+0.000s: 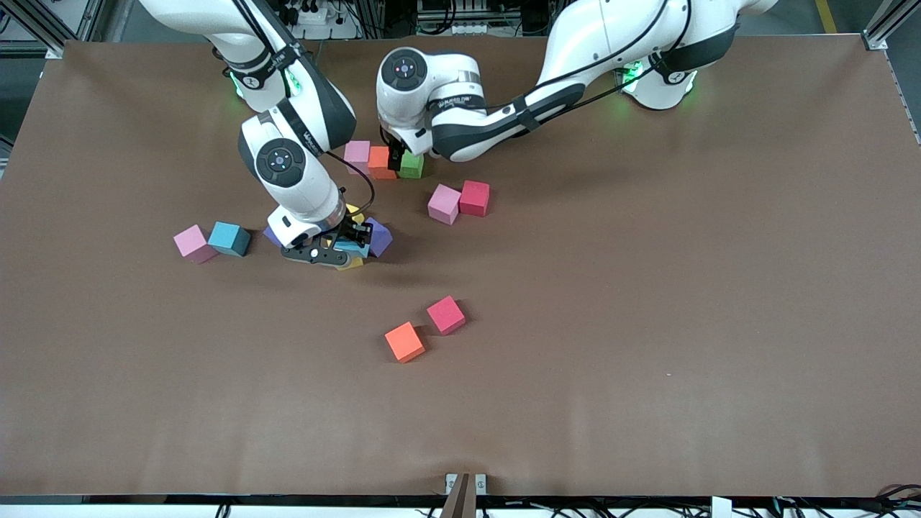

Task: Form number 2 with 11 blocks

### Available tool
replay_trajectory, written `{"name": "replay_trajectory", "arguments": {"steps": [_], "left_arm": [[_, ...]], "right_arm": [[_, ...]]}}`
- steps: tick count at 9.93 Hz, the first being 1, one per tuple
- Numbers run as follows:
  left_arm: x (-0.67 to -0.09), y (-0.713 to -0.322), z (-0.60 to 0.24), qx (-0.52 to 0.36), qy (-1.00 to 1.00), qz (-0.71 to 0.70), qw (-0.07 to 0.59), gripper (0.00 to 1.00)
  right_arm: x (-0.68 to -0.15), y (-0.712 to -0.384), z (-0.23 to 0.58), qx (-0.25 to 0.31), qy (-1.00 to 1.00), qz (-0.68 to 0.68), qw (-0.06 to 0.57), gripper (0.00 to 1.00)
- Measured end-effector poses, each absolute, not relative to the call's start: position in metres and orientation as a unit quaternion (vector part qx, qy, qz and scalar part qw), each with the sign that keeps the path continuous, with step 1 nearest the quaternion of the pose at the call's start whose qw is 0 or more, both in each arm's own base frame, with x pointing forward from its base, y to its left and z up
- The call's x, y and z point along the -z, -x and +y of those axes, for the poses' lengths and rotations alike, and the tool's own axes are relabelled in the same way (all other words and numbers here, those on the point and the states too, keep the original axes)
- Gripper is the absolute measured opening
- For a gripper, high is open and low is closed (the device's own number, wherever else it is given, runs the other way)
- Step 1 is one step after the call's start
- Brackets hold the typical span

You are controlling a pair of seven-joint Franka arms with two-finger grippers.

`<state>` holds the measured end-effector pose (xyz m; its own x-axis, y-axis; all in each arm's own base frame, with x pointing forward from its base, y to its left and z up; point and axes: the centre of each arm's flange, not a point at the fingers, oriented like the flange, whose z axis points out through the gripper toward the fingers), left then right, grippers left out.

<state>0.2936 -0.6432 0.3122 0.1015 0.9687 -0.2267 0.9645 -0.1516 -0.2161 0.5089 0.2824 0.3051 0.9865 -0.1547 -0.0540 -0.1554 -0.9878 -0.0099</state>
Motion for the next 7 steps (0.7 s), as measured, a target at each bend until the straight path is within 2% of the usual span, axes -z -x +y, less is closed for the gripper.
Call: {"name": "replay_trajectory", "arguments": {"steps": [4,7], "left_arm": [[-0.370,-0.327,-0.604,-0.177,0.740,-0.649,-0.019,0.95],[-0.378,-0.349,-0.571,-0.175,0.739,-0.650,-0.024,0.94]], "right_arm": [[-0.305,-0.505,0.288,-0.028,0.997,0.072,0.007,0.55],[-0.295,-0.475,0.322,-0.042,0.998,0.036,0.005,0.55]]}}
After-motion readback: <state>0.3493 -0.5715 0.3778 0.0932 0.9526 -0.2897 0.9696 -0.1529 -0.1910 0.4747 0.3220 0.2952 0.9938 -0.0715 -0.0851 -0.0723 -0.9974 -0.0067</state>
